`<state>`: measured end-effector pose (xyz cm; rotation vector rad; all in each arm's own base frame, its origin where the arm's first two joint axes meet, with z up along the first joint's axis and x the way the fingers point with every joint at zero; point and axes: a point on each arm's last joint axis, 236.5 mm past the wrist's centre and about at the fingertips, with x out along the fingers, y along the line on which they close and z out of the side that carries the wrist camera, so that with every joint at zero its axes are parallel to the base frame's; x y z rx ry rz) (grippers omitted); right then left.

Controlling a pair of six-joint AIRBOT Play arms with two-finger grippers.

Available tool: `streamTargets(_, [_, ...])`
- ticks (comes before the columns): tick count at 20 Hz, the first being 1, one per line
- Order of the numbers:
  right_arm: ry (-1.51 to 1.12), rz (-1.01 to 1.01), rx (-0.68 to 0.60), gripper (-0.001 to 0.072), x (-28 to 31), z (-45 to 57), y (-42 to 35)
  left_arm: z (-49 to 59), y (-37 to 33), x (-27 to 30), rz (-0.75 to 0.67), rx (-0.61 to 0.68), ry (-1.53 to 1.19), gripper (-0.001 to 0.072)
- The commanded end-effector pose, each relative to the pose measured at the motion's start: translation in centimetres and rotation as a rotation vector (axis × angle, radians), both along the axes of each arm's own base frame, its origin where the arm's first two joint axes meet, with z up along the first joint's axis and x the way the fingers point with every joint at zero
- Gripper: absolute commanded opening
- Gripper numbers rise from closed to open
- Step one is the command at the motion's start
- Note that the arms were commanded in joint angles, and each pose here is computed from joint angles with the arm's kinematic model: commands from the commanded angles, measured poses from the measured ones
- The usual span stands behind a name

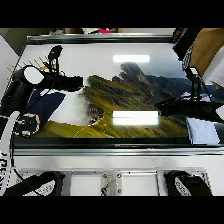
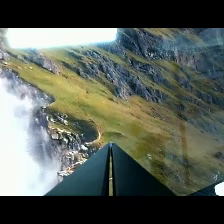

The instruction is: Fold the clothes and pants, and hang the long-sleeved shirts on hangers.

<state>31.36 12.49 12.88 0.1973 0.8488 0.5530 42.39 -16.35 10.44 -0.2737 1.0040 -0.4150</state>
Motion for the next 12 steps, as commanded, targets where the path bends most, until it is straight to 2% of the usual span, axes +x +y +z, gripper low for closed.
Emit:
streamTargets(1, [0.002, -0.001, 0.0, 0.0019, 0.0, -0.1, 0.0, -0.1, 0.0, 0.0, 0.0, 0.0, 0.001, 0.0015])
streamTargets(12, [0.005, 0.0, 0.001, 0.0018, 0.0, -0.2, 0.0, -2.5, -0.1, 1.7, 0.038, -0.013, 0.032, 0.0016])
